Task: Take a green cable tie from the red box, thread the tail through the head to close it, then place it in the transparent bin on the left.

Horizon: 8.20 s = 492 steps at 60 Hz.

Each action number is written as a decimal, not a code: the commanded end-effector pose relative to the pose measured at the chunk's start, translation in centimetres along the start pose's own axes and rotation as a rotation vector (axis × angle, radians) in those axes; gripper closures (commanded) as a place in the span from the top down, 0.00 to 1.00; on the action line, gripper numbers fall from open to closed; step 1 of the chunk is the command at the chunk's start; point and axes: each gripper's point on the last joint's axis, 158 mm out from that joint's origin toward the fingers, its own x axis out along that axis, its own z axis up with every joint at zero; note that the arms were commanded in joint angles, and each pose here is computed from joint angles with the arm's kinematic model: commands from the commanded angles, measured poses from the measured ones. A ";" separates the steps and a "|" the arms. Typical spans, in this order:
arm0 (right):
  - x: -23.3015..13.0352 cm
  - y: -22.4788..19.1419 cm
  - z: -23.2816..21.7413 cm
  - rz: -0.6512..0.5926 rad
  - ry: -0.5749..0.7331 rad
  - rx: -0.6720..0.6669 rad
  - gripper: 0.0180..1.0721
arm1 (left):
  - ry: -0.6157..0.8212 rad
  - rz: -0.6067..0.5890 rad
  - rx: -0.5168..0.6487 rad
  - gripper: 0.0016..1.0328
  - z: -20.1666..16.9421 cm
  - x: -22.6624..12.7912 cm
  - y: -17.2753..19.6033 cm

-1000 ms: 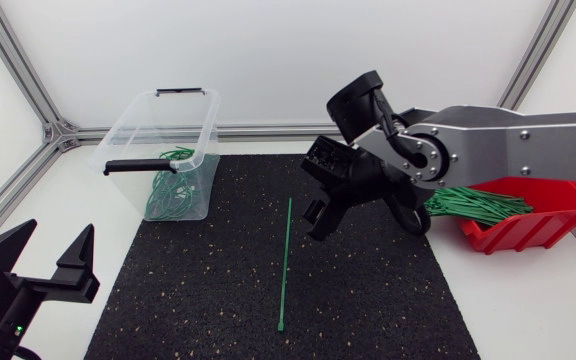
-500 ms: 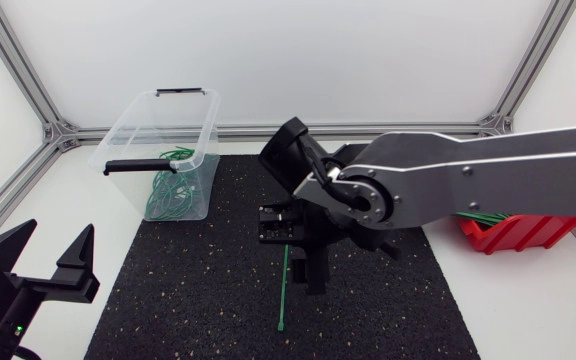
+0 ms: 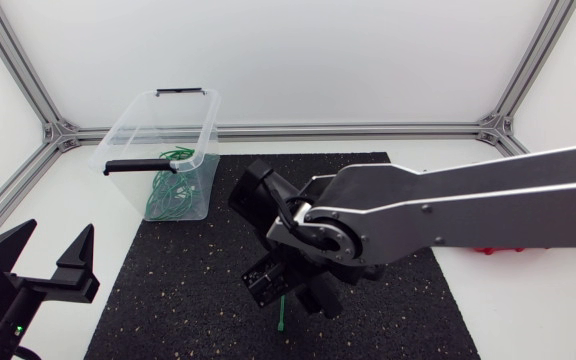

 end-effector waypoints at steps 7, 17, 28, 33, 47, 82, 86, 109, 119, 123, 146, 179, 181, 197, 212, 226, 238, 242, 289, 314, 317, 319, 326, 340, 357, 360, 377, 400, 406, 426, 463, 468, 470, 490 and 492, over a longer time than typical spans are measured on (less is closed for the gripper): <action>0.3 3.0 0.0 0.098 0.018 -0.231 0.78 | 0.056 -0.007 -0.022 0.96 -2.4 0.2 -0.3; -0.2 3.6 0.9 0.111 -0.005 -0.323 0.78 | 0.056 -0.009 -0.022 0.96 -2.4 0.2 -0.3; 0.1 3.9 1.3 0.129 -0.024 -0.435 0.78 | 0.056 -0.009 -0.022 0.96 -2.4 0.2 -0.3; 0.0 3.8 1.6 0.151 -0.034 -0.463 0.78 | 0.056 -0.009 -0.022 0.96 -2.4 0.2 -0.3; 0.8 3.2 2.4 0.187 -0.047 -0.536 0.66 | 0.056 -0.009 -0.022 0.96 -2.4 0.2 -0.3; 2.5 4.9 3.7 0.287 -0.106 -0.633 0.47 | 0.056 -0.018 -0.021 0.96 -2.4 0.2 -0.5; 2.8 5.1 3.8 0.292 -0.111 -0.631 0.47 | 0.056 -0.020 -0.021 0.96 -2.4 0.2 -0.6; 3.9 6.2 4.0 0.312 -0.143 -0.625 0.39 | 0.055 -0.024 -0.021 0.96 -2.3 0.2 -0.7; 4.6 6.2 3.4 0.319 -0.141 -0.618 0.37 | 0.057 -0.028 -0.021 0.96 -2.4 0.2 -0.8; 4.9 6.2 3.0 0.324 -0.136 -0.613 0.36 | 0.055 -0.027 -0.021 0.96 -2.3 0.2 -0.8; 5.4 7.4 1.8 0.365 -0.144 -0.608 0.32 | 0.055 -0.030 -0.020 0.96 -2.3 0.2 -0.9; 5.8 7.7 1.7 0.373 -0.161 -0.631 0.05 | 0.055 -0.029 -0.021 0.96 -2.3 0.2 -0.8; 5.8 7.4 1.7 0.369 -0.160 -0.628 0.05 | 0.055 -0.029 -0.021 0.96 -2.3 0.2 -0.8; 3.9 4.7 2.3 0.291 -0.193 -0.572 0.05 | 0.055 -0.029 -0.021 0.96 -2.3 0.2 -0.8; 1.6 2.2 3.2 0.234 -0.242 -0.389 0.05 | 0.053 -0.030 -0.020 0.96 -2.3 0.2 -0.8; -0.4 2.0 4.4 0.275 -0.306 -0.198 0.05 | 0.050 -0.047 -0.019 0.96 -2.2 0.1 -1.3; -1.8 1.7 5.0 0.338 -0.359 -0.023 0.05 | 0.037 -0.102 -0.014 0.93 -1.9 0.1 -2.7; -2.1 1.2 5.0 0.346 -0.376 0.038 0.05 | 0.028 -0.098 -0.011 0.93 -1.7 0.1 -2.6; -4.3 -0.2 5.4 0.528 -0.531 0.399 0.05 | 0.050 -0.283 0.173 0.79 1.9 -0.5 -6.1; -5.5 -0.7 5.9 0.578 -0.583 0.436 0.05 | 0.086 -0.685 0.372 0.65 1.1 -2.1 -13.8; -5.6 -0.7 5.9 0.578 -0.583 0.436 0.05 | 0.091 -0.650 0.349 0.65 1.0 -1.9 -13.2; -5.6 -0.8 5.9 0.575 -0.584 0.437 0.05 | 0.095 -0.623 0.330 0.65 0.9 -1.7 -12.7; -5.8 -1.4 5.4 0.565 -0.591 0.451 0.05 | 0.107 -0.622 0.303 0.64 0.8 -1.5 -12.4; -6.1 -2.9 4.3 0.534 -0.604 0.484 0.05 | 0.185 -0.715 0.269 0.65 1.4 -1.0 -13.3; -8.5 -6.8 2.7 0.493 -0.672 0.531 0.05 | 0.301 -0.917 0.180 0.66 2.7 0.0 -15.8; -8.9 -7.2 2.6 0.494 -0.687 0.535 0.05 | 0.307 -0.969 0.156 0.66 3.3 0.0 -16.4; -10.8 -9.1 2.6 0.515 -0.778 0.534 0.05 | 0.307 -1.208 0.039 0.76 6.9 1.7 -19.4; -12.7 -10.8 1.7 0.513 -0.862 0.523 0.05 | 0.153 -1.270 0.098 0.75 7.4 1.7 -20.2; -13.1 -11.1 1.9 0.516 -0.889 0.517 0.05 | 0.115 -1.282 0.104 0.75 7.7 2.0 -20.3; -13.8 -11.5 2.2 0.518 -0.928 0.501 0.05 | 0.119 -1.370 0.069 0.75 7.8 2.4 -22.0; -12.9 -11.9 2.5 0.535 -0.949 0.496 0.05 | 0.048 -1.414 0.050 0.50 9.0 2.6 -22.1; -13.2 -12.1 2.3 0.528 -0.954 0.497 0.05 | 0.039 -1.427 0.046 0.49 9.0 2.6 -22.1; -13.2 -12.1 2.2 0.525 -0.955 0.500 0.05 | 0.034 -1.432 0.046 0.49 9.0 2.6 -22.2; -13.3 -12.4 2.0 0.522 -0.964 0.507 0.05 | 0.009 -1.423 0.051 0.41 9.0 3.6 -21.8; -13.2 -12.4 2.0 0.524 -0.964 0.507 0.05 | 0.007 -1.423 0.048 0.41 9.1 3.6 -21.7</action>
